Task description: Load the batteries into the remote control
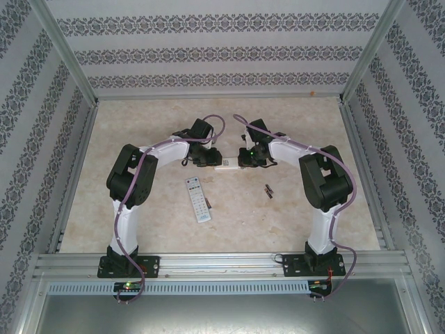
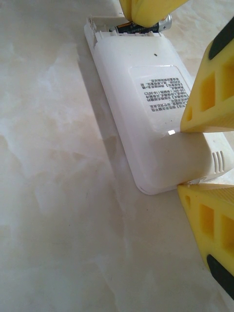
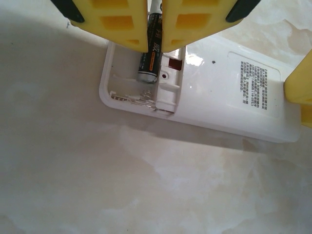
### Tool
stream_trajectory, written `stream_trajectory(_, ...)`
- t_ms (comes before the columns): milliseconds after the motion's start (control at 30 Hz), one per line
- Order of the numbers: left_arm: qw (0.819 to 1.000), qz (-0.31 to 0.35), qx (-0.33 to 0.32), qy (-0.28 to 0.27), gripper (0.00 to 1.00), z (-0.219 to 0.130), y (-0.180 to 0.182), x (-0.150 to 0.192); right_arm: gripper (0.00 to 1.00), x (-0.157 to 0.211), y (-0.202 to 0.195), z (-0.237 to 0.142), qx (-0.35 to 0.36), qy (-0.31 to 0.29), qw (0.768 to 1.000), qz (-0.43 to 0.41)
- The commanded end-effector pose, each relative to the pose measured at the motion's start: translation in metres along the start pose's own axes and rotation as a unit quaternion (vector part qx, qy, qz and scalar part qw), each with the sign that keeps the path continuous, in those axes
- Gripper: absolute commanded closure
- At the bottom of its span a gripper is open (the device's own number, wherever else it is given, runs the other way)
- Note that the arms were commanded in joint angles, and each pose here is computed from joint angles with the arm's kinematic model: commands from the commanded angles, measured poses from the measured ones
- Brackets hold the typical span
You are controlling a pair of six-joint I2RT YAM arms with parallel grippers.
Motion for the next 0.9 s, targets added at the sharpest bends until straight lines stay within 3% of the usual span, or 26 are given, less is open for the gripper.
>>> stream_trajectory(0, 1.0, -0.008, -0.024, 0.003, 0.7, 0.016, 0.016, 0.002, 0.86, -0.004, 0.0, -0.01, -0.001, -0.025, 1.0, 0.002)
stream_trajectory(600, 1.0, -0.007, -0.025, 0.005, 0.7, 0.017, 0.017, 0.003, 0.86, 0.0, -0.011, 0.025, 0.006, 0.003, 1.0, 0.002)
stream_trajectory(867, 1.0, -0.007, -0.025, 0.005, 0.7, 0.017, 0.017, 0.003, 0.88, 0.008, -0.018, 0.042, 0.045, -0.025, 0.998, -0.032)
Point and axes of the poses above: each hand's point on the last joint's axis, 136 mm out from that joint toward the fingers, its own z axis out along the fingers, its own y axis along the line the jaws close on, x = y × z, the point moved 7 cm from there along -z, back along the fingers, and after that the axes turned 6 degrees about z, right-handed, at the moved point
